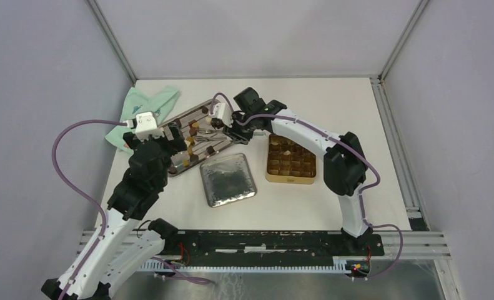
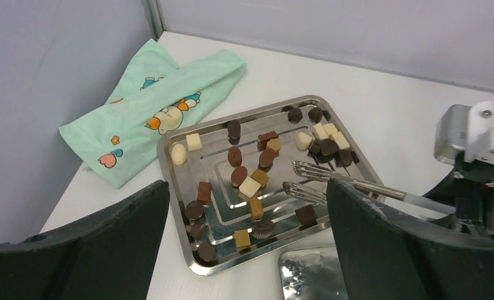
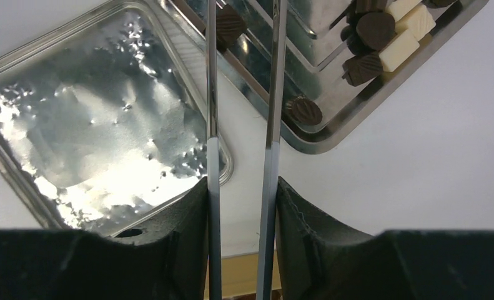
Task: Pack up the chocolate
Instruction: Pick up the fake chocolate from the plate.
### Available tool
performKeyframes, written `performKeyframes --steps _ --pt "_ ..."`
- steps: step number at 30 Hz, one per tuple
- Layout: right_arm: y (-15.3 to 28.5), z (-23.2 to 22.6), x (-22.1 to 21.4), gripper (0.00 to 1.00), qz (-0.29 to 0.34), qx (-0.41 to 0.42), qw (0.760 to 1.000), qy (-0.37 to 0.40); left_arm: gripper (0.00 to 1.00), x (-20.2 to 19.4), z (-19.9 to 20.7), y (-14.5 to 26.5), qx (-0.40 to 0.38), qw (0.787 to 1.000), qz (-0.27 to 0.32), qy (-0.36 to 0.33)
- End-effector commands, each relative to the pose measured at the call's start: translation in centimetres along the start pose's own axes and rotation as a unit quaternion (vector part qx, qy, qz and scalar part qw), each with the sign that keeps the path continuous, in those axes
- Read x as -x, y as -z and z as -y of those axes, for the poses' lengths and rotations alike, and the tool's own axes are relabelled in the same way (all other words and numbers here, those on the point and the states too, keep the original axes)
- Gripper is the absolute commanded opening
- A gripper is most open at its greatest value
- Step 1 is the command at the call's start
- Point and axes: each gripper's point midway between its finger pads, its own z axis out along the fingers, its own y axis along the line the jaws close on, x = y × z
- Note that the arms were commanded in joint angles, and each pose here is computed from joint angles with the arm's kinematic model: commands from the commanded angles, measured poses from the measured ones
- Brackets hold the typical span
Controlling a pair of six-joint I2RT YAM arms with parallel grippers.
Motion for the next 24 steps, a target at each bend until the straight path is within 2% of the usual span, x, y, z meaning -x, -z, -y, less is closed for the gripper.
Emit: performKeyframes --steps 1,12,24 --pt "-0.7 1.3 1.7 0.43 0.003 -0.024 1.0 -0.014 1.0 0.9 -0.3 -0.3 0.005 1.0 0.02 -0.001" --pt "-4.3 1.2 1.9 0.44 -0.006 -0.021 1.0 -0.021 1.0 1.0 -0.4 -0.7 0.001 1.0 0.015 0.004" --pt "-5.7 2.0 2.4 0.44 0.002 -0.034 0.999 -0.029 1.0 0.9 -0.4 -0.7 -0.001 1.0 0.014 0.004"
